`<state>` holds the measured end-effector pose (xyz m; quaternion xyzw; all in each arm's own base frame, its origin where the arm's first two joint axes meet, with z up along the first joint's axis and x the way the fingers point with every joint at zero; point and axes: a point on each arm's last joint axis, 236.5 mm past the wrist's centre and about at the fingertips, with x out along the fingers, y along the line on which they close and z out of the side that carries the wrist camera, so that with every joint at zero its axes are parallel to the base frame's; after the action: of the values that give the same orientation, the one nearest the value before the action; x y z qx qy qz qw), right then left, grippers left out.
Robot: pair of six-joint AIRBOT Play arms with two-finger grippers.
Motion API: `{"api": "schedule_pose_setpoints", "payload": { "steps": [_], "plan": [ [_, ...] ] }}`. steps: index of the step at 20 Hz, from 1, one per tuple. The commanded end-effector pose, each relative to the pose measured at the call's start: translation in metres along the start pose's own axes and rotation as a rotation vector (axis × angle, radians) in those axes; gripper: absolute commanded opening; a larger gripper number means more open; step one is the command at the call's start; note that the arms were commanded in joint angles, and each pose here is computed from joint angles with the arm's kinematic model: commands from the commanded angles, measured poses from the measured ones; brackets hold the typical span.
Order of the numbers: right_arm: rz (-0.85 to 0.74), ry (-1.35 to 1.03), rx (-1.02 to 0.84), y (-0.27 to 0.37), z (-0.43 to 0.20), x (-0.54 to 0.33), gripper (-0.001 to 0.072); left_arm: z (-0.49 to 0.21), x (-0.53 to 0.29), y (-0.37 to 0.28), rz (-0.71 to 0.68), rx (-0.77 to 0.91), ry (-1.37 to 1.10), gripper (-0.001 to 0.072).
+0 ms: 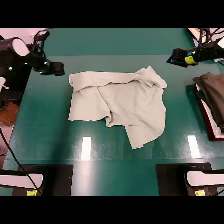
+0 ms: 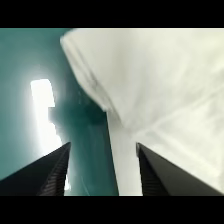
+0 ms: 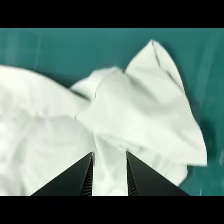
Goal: Fold the shirts.
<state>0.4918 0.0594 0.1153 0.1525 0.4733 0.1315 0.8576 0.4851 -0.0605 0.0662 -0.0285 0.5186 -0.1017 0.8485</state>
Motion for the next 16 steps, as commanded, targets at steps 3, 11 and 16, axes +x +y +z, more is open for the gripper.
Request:
{"api": "schedule_pose_setpoints", "payload": {
  "steps": [3, 11, 16],
  "plan": [
    [0.077, 0.313, -0.086, 0.021, -0.077, -0.034, 0.0241, -0.084, 0.008, -0.029, -0.336, -0.079, 0.274, 0.0484],
    [0.193, 0.353, -0.117, 0.058, -0.090, -0.047, 0.0241, -0.204, 0.056, -0.025, -0.298, -0.258, 0.380, 0.0484],
    [0.206, 0.351, -0.145, 0.072, -0.092, -0.042, 0.0241, -0.223, 0.066, -0.031, -0.314, -0.296, 0.372, 0.0483]
  ]
}}
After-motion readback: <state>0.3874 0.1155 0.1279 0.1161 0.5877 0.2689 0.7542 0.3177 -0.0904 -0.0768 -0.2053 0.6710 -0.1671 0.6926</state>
